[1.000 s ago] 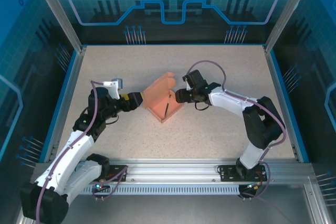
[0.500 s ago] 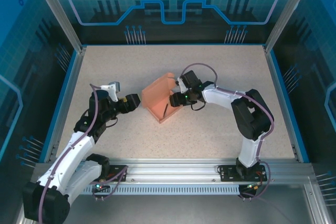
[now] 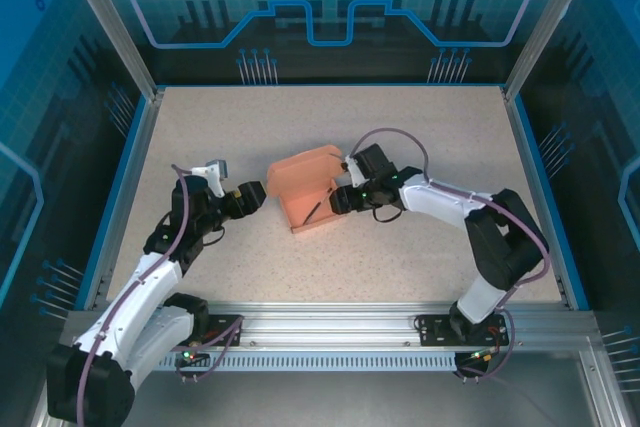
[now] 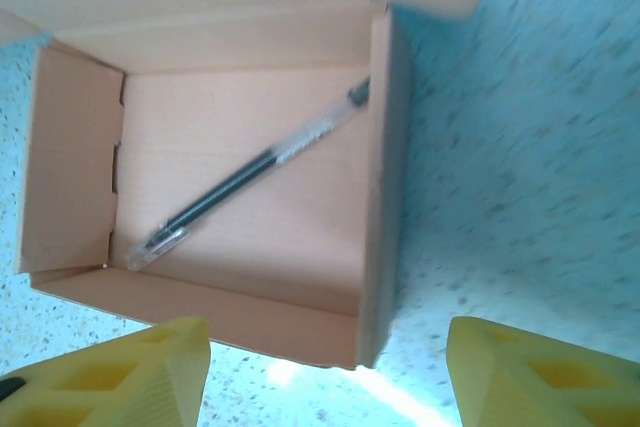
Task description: Fold the paper box
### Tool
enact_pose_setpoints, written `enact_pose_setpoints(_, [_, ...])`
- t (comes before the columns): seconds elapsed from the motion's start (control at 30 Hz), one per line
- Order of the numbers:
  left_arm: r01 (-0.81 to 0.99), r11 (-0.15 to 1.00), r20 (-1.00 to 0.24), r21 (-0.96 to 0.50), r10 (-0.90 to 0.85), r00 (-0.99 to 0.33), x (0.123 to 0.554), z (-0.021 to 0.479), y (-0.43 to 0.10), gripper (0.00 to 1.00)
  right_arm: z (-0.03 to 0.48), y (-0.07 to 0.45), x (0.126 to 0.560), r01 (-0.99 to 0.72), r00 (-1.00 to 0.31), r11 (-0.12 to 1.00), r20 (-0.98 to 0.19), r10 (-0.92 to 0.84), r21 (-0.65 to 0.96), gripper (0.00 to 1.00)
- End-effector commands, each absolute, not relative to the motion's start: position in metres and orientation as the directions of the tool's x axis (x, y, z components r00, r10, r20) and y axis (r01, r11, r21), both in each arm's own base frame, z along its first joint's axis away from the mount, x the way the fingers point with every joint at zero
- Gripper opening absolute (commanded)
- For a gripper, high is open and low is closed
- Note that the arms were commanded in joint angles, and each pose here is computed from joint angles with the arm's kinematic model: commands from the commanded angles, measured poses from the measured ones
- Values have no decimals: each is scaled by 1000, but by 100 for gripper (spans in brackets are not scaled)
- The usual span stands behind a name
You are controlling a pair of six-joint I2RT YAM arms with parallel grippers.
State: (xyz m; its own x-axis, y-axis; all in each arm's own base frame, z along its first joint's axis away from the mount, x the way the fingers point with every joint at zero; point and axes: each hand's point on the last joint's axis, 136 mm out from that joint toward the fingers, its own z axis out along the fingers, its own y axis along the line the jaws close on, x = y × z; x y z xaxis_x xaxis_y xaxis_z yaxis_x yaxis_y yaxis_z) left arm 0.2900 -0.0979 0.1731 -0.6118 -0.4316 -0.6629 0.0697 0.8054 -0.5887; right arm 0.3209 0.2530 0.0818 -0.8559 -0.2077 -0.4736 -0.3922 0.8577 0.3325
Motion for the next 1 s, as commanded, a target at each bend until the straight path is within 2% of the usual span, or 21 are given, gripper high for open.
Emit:
enact_pose_setpoints(0.0, [126,805,-695,-579,-407,-593,293,179,-101,87,119,237,351,-473,-745,856,-613,-262,209,65])
enact_pose_setpoints(0.1, [146,805,-700,-575,-391,-597,297,175,-105,87,137,239,369,-557,-651,819,-686,-325,141,67])
enact_pose_setpoints(0.23, [172,807,-700,-565,-357,-619,302,168,-112,87,146,247,388,-631,-577,771,-718,-390,89,67])
enact_pose_setpoints(0.6, [161,809,-686,-565,-353,-636,299,161,-114,87,129,273,411,-746,-511,661,-707,-489,81,61])
enact_pose_setpoints(0.73, [158,812,-688,-561,-352,-635,299,161,-113,87,124,277,411,-764,-500,640,-702,-506,83,53])
enact_pose_setpoints(0.97, [151,818,-687,-554,-347,-639,301,159,-112,87,116,273,412,-766,-504,640,-679,-533,67,33])
